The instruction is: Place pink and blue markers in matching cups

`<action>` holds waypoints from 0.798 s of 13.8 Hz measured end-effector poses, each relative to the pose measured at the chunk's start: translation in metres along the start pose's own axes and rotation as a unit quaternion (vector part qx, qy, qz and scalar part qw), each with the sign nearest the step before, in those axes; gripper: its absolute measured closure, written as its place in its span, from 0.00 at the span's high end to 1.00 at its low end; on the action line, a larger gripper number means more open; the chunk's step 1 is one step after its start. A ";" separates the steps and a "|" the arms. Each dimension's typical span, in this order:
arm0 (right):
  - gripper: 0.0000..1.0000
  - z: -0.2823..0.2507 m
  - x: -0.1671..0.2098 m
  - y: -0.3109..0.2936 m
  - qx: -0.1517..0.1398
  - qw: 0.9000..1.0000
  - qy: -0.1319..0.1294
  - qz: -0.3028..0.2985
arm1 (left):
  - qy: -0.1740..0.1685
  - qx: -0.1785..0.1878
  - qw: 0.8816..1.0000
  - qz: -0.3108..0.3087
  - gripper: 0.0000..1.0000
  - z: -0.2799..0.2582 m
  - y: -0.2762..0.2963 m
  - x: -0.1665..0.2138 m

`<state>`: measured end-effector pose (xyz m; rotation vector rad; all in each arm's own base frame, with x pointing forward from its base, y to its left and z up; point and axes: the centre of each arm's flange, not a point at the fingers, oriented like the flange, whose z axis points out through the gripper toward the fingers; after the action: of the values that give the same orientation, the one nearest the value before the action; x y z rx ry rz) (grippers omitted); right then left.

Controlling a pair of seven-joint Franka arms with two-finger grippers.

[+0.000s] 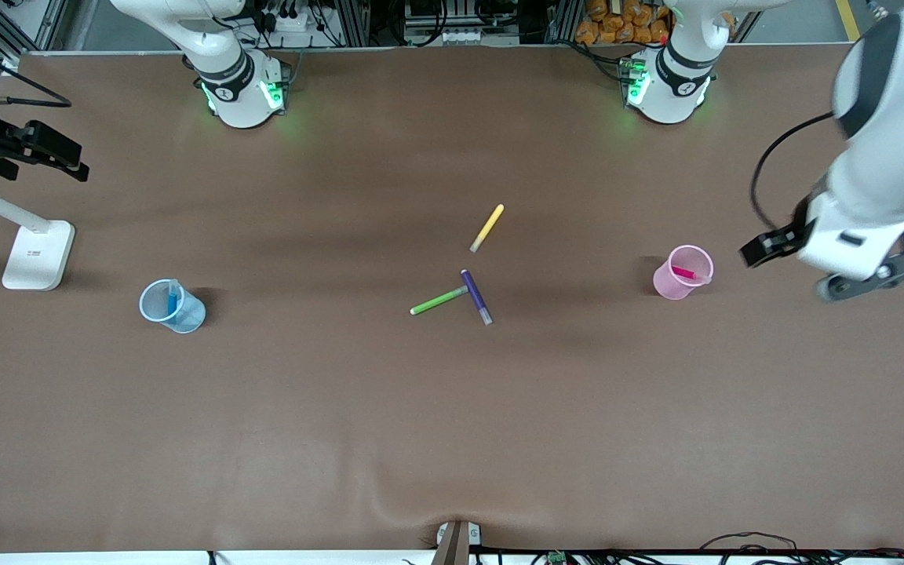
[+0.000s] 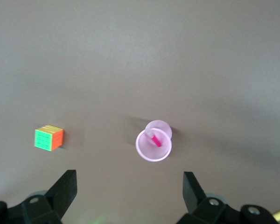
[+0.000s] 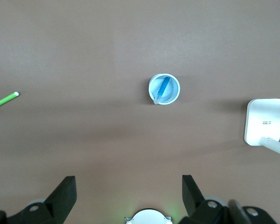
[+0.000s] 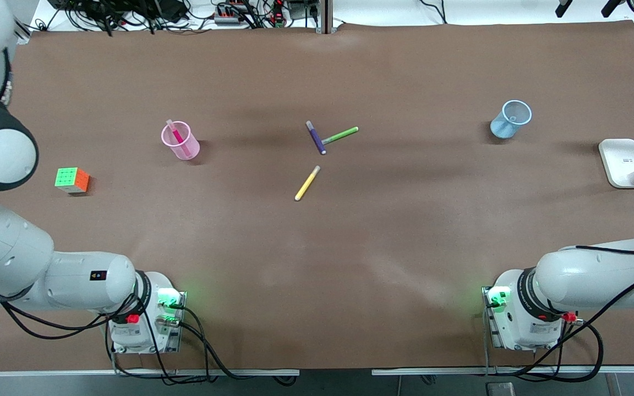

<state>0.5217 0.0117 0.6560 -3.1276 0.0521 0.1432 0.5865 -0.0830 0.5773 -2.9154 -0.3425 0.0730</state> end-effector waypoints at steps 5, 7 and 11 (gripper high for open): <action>1.00 0.000 0.000 0.001 0.000 1.000 0.000 0.001 | -0.014 -0.060 0.996 0.058 1.00 -0.030 -0.071 0.005; 1.00 0.001 0.000 0.002 0.000 1.000 -0.001 0.001 | -0.005 -0.078 0.994 0.077 1.00 -0.039 -0.098 0.004; 1.00 0.002 0.001 0.002 0.000 1.000 -0.002 0.002 | 0.009 -0.075 0.993 0.091 1.00 -0.056 -0.099 -0.030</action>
<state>0.5229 0.0097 0.6540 -3.1270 0.0579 0.1496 0.5394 -0.0071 0.6533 -3.0877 -0.0825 0.0498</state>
